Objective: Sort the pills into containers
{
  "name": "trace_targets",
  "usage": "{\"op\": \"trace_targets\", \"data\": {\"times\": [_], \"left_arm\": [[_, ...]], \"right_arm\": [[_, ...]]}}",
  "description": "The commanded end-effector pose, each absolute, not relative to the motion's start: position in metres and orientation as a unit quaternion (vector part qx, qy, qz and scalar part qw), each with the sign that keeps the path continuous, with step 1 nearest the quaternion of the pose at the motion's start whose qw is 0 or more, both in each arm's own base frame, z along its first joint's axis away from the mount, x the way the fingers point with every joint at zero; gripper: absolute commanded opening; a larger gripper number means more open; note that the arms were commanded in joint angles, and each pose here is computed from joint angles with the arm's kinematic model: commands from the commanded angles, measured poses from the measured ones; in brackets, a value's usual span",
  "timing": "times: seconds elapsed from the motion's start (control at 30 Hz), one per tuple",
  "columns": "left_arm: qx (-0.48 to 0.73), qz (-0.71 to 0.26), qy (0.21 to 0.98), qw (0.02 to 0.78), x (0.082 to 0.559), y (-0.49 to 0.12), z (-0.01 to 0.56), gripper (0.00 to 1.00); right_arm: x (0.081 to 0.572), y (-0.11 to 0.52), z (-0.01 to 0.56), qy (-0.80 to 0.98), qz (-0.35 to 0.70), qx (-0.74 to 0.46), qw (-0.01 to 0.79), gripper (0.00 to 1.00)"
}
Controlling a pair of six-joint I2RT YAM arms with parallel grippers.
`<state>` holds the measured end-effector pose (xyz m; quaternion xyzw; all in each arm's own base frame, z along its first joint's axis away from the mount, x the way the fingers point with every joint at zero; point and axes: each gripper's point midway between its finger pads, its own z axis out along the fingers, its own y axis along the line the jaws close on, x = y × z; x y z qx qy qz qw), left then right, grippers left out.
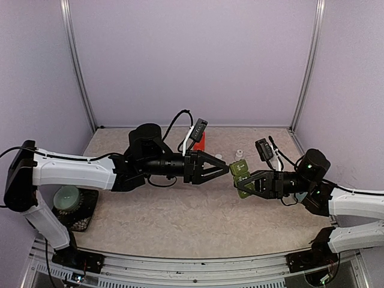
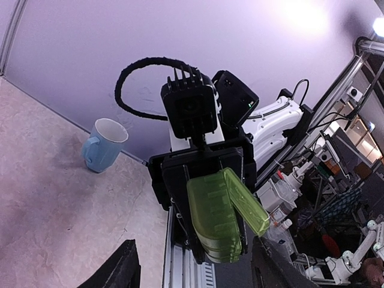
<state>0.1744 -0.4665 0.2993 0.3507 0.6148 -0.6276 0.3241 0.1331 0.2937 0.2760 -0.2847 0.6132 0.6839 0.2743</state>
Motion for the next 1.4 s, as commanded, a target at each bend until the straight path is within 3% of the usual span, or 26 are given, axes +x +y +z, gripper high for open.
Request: {"op": "trace_targets", "data": {"times": [0.0,1.37], "left_arm": [[0.350,-0.628,0.608,0.337,0.178,-0.463,0.307,0.62],[0.381,-0.616,0.619,0.304,0.173,-0.486,0.297,0.60]], "right_arm": [[0.133,0.292,0.285,0.601,0.686,-0.292,0.287,0.00],[0.125,0.323,0.250,0.653,0.635,-0.351,0.218,0.00]]}}
